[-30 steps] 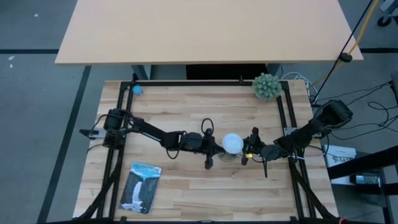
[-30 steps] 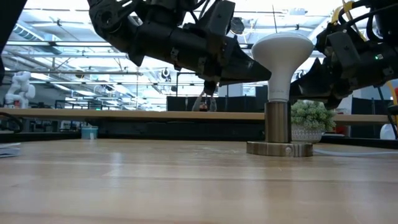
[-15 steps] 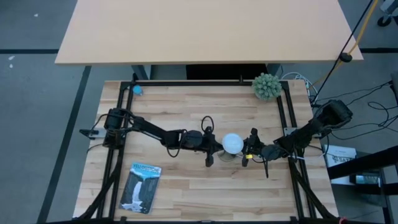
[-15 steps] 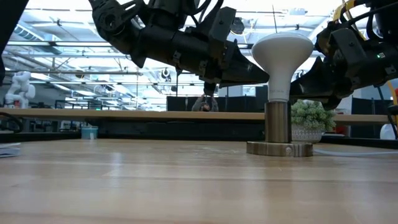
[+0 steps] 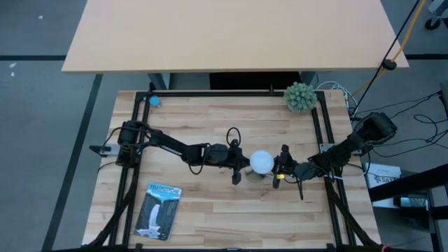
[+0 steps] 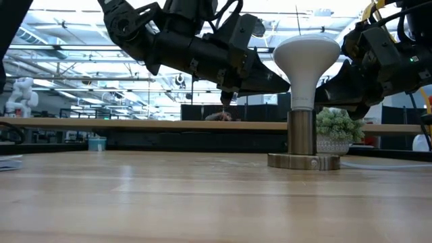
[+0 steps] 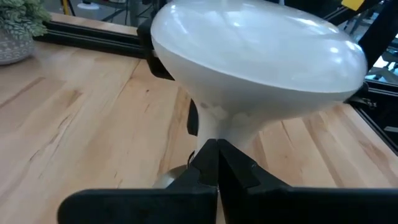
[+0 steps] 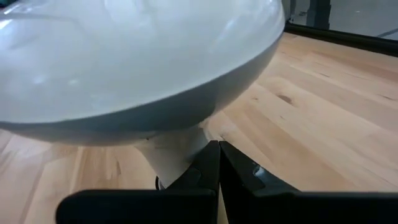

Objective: Screw lightbulb
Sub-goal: Insert the lightbulb into the bronze lamp socket

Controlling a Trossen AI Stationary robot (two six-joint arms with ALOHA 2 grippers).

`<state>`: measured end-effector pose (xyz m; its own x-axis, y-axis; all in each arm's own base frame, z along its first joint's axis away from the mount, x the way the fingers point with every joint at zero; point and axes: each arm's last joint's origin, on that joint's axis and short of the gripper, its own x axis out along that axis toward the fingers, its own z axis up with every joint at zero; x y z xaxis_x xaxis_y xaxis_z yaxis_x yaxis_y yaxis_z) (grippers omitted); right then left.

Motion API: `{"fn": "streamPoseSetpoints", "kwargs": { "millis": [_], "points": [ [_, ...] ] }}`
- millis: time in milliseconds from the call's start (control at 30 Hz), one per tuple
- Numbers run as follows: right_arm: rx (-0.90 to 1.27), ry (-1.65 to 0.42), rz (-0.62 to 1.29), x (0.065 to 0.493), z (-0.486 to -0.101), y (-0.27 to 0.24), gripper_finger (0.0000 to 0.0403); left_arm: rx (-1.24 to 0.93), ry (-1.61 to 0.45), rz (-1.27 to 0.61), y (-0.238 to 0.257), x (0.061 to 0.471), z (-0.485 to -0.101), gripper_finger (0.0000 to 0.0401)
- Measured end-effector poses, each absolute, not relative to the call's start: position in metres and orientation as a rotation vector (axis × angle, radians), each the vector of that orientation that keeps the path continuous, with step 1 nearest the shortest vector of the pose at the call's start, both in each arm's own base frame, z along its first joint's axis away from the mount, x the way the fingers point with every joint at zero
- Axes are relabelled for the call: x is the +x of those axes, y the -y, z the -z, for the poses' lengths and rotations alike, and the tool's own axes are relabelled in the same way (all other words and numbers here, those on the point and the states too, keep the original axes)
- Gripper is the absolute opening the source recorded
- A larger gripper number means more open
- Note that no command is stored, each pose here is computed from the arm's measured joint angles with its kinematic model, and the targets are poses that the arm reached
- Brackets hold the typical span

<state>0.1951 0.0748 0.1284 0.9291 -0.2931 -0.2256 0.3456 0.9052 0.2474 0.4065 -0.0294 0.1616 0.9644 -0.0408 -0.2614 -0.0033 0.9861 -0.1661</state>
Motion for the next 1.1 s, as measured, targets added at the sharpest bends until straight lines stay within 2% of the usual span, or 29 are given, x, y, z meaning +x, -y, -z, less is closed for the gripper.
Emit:
{"fn": "streamPoseSetpoints", "kwargs": {
  "millis": [467,667,833,1100],
  "points": [
    [0.31,-0.193,0.297,0.195,-0.128,-0.076,0.0,-0.194,-0.277,-0.011,0.019,0.407,-0.16,0.0],
    [0.302,-0.19,0.322,0.196,-0.128,-0.073,0.0,-0.192,-0.363,0.05,0.039,0.403,-0.153,0.0],
    [0.295,-0.191,0.333,0.2,-0.13,-0.07,0.0,-0.173,-0.345,0.122,0.06,0.402,-0.156,0.0],
    [0.215,-0.235,0.341,0.212,-0.137,-0.074,0.0,-0.131,-0.316,0.116,0.056,0.413,-0.172,0.0]
  ]
}}
